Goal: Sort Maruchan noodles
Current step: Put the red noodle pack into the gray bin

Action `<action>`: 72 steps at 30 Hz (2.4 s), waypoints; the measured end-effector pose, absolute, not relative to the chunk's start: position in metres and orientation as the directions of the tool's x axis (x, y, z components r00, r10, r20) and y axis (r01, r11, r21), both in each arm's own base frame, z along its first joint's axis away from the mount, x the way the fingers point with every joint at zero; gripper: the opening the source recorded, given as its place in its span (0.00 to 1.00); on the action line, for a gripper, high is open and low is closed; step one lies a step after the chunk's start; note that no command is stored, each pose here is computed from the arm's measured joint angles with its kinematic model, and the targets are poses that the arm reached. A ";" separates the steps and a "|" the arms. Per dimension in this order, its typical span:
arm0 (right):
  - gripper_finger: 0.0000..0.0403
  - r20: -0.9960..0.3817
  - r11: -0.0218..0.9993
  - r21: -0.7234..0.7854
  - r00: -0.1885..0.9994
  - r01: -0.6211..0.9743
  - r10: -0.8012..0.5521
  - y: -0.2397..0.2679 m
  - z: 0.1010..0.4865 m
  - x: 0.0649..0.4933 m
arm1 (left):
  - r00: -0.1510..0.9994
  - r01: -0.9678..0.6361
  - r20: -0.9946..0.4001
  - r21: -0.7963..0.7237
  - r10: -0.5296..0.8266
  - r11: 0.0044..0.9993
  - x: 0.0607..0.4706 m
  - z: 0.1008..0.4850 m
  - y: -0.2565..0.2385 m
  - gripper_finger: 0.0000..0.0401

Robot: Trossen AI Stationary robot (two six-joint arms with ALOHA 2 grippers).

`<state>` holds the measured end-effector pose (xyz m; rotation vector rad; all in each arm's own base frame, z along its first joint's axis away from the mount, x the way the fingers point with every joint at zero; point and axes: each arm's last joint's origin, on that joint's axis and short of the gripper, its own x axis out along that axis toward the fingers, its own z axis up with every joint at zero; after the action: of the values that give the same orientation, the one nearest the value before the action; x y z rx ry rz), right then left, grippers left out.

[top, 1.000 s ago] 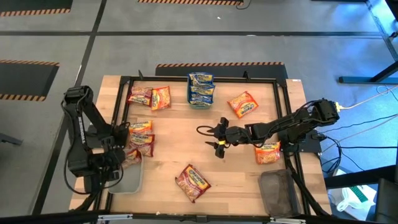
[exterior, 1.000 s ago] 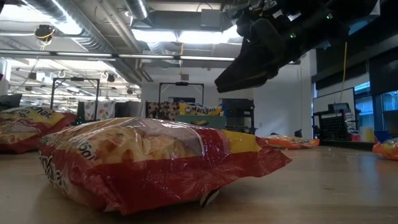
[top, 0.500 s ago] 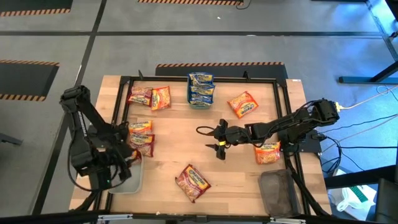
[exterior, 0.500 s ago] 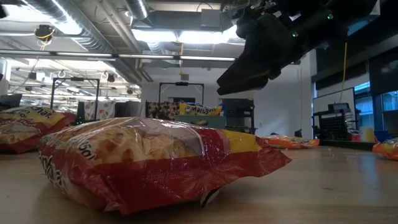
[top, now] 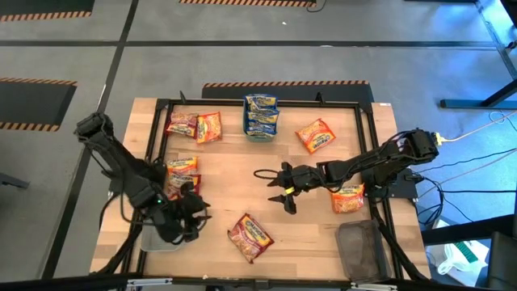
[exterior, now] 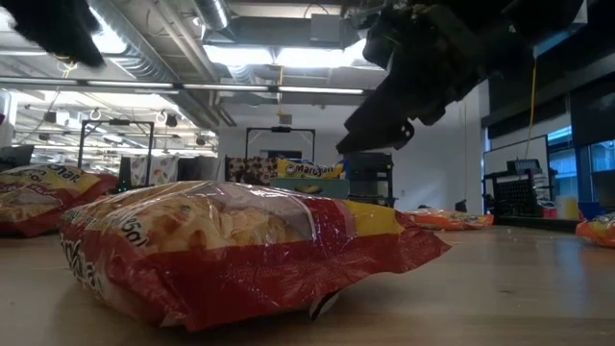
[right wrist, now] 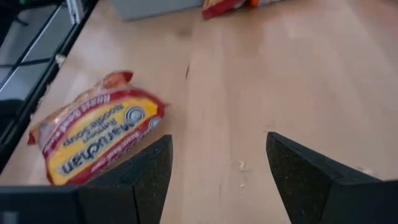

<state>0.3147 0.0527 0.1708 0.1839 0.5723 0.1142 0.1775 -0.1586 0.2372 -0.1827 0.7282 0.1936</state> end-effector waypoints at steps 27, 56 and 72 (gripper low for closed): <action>0.60 -0.587 0.949 0.183 0.746 -0.256 0.315 0.158 0.130 0.301 | 0.765 -0.171 -0.639 -0.332 -0.087 0.928 0.268 0.136 -0.143 0.42; 0.60 -0.618 0.991 0.121 0.785 0.049 0.037 0.179 0.156 0.288 | 0.789 -0.234 -0.601 -0.484 -0.125 0.843 0.283 0.154 -0.175 0.42; 0.60 -0.433 0.944 0.213 0.842 -0.251 0.321 0.241 0.109 0.296 | 0.748 -0.272 -0.654 -0.463 -0.118 0.843 0.312 0.130 -0.135 0.58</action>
<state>0.2960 0.2410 0.1088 0.1502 0.4826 0.3033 0.3117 -0.1348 0.1305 -0.5737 0.7316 0.0896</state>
